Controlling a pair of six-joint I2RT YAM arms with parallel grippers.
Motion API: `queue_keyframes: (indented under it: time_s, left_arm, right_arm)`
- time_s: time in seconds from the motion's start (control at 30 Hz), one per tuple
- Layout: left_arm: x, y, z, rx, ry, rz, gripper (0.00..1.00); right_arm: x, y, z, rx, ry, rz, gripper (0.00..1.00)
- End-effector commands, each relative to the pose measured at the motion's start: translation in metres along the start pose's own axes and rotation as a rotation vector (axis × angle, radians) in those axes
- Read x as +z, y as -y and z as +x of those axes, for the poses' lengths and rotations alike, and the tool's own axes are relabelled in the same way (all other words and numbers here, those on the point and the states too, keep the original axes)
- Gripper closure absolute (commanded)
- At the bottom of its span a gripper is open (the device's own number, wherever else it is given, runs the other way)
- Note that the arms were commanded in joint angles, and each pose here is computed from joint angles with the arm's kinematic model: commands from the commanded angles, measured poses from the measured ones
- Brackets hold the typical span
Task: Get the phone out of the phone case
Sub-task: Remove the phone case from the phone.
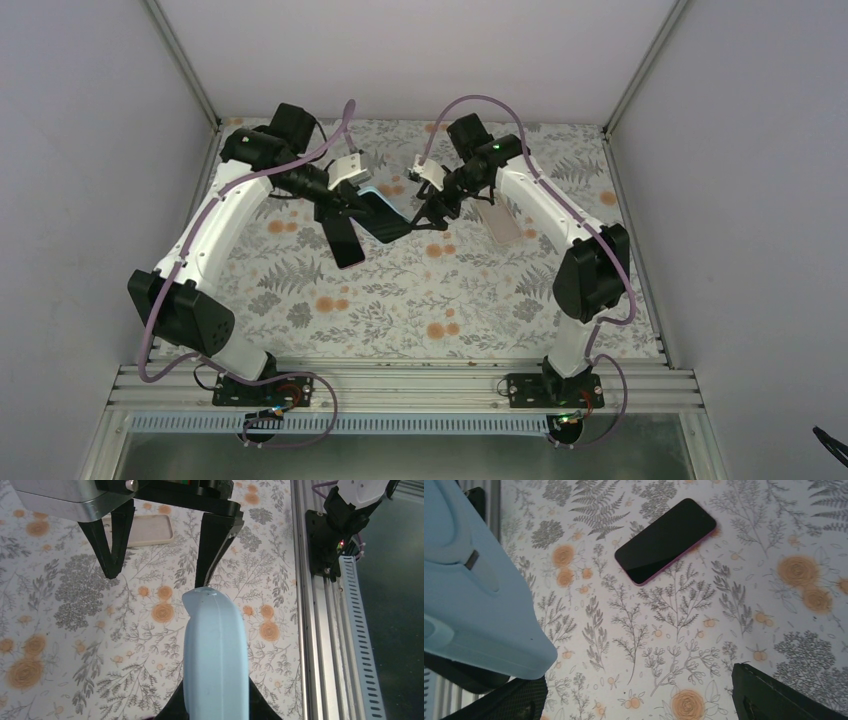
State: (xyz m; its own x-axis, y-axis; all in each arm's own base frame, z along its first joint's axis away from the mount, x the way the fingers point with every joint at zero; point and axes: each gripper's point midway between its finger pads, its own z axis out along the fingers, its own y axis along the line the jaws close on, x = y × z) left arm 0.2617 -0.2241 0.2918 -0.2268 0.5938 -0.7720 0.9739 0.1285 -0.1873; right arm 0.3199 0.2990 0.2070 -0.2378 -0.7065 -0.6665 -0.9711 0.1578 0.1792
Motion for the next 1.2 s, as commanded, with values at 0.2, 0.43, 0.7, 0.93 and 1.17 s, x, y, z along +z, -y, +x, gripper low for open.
queue_keyframes:
  time_s: [0.2,0.43,0.7,0.93,1.17]
  left_arm:
    - [0.000,0.051,-0.043,0.046,0.216,0.257,0.98]
    - [-0.009,0.033,-0.059,0.115,0.238,0.204,0.98]
    - [0.002,-0.007,-0.053,0.095,0.185,0.153,0.98]
    - [0.007,-0.022,-0.047,0.093,0.131,0.108,0.98]
    - [0.015,-0.025,-0.051,0.121,0.109,0.057,0.98]
  right_arm:
    - [-0.010,0.032,-0.059,-0.046,0.222,0.071,0.06]
    - [-0.011,-0.050,-0.080,-0.156,0.294,-0.167,0.04]
    - [-0.033,-0.100,-0.097,-0.211,0.416,-0.374,0.03]
    - [-0.044,-0.116,-0.124,-0.225,0.511,-0.366,0.04]
    - [-0.026,-0.127,-0.138,-0.217,0.498,-0.462,0.06]
